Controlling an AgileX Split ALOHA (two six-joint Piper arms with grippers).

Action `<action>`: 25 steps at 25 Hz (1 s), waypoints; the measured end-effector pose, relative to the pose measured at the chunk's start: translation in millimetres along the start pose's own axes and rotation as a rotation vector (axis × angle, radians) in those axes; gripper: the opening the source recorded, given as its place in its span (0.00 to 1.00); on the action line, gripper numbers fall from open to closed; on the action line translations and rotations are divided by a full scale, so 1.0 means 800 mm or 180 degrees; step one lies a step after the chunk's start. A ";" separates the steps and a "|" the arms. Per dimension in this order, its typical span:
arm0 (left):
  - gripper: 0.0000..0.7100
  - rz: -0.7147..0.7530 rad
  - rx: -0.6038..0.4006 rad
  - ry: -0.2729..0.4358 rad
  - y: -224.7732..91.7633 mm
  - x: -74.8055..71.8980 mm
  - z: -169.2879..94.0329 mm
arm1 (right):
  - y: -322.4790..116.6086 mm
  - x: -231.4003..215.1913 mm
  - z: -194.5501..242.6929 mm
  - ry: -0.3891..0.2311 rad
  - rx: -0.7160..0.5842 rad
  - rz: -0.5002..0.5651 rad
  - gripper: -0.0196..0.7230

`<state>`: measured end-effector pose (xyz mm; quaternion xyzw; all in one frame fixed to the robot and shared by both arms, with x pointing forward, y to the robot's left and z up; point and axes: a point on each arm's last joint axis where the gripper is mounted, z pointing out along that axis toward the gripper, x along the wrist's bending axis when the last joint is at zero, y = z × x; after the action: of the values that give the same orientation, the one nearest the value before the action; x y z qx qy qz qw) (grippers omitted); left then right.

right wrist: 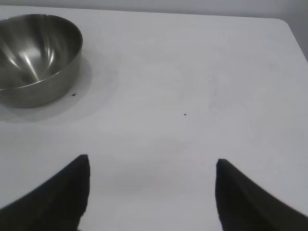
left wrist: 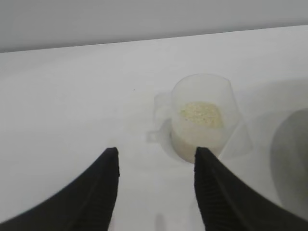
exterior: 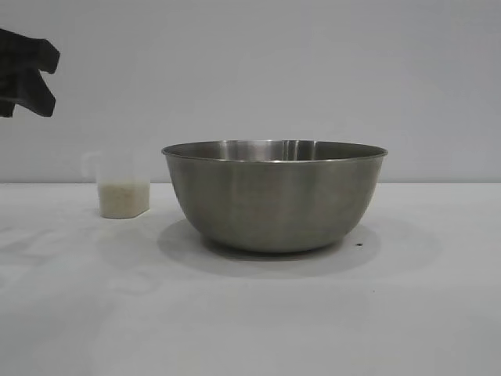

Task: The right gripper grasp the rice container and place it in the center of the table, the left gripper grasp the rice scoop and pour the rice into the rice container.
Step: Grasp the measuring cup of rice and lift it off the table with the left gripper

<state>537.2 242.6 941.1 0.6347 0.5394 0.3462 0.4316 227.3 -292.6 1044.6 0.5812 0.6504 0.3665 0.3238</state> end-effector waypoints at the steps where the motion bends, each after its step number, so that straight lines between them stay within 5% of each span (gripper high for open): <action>1: 0.51 -0.0010 -0.0024 -0.0007 -0.002 0.000 0.003 | 0.000 0.000 0.000 0.0000 0.0000 0.0000 0.67; 25: 0.51 -0.0158 -0.0407 -0.0020 -0.068 0.002 0.053 | 0.000 0.000 0.000 0.0000 0.0000 0.0000 0.67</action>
<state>555.1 239.1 874.7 0.5934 0.5304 0.3671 0.4815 227.3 -292.6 1044.6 0.5812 0.6504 0.3665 0.3238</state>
